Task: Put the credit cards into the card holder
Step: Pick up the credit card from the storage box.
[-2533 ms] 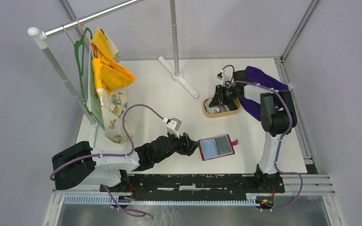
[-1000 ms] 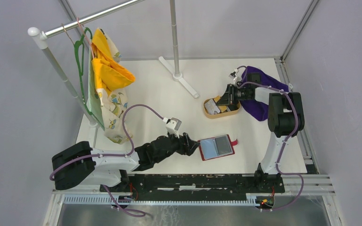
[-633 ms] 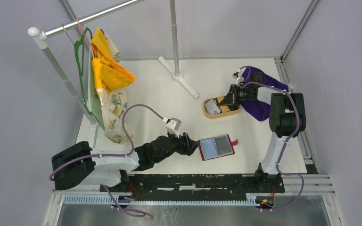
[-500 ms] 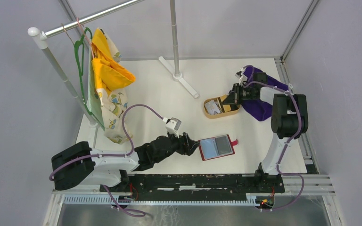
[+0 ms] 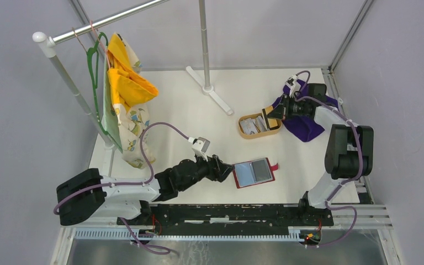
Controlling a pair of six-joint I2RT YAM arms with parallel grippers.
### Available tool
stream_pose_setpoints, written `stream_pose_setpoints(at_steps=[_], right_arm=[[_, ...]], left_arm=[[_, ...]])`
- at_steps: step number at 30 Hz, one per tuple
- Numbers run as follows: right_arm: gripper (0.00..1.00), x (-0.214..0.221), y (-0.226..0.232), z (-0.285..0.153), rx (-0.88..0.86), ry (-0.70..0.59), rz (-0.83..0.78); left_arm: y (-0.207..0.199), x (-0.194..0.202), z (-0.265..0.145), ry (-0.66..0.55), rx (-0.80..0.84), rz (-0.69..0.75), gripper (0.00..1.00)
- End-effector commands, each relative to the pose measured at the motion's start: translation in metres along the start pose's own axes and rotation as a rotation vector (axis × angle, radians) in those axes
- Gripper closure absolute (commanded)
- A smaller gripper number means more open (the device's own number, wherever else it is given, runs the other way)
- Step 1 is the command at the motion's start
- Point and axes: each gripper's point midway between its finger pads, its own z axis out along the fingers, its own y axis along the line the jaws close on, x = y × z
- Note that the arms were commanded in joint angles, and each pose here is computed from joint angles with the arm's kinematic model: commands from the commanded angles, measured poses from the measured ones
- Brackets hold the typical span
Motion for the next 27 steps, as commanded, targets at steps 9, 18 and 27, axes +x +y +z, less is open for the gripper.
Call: stream_pose_setpoints(at_steps=[9, 18, 27], right_arm=[[1.0, 0.018, 0.114, -0.038, -0.352, -0.131, -0.19], [1.0, 0.063, 0.181, -0.042, -0.514, -0.142, -0.377], [1.0, 0.087, 0.212, -0.037, -0.615, -0.077, -0.421]], left_arm=[[-0.041, -0.035, -0.01, -0.137, 0.2, -0.035, 0.19], [-0.054, -0.043, 0.008, -0.153, 0.22, 0.005, 0.18], [-0.07, -0.045, 0.032, -0.15, 0.304, -0.028, 0.23]])
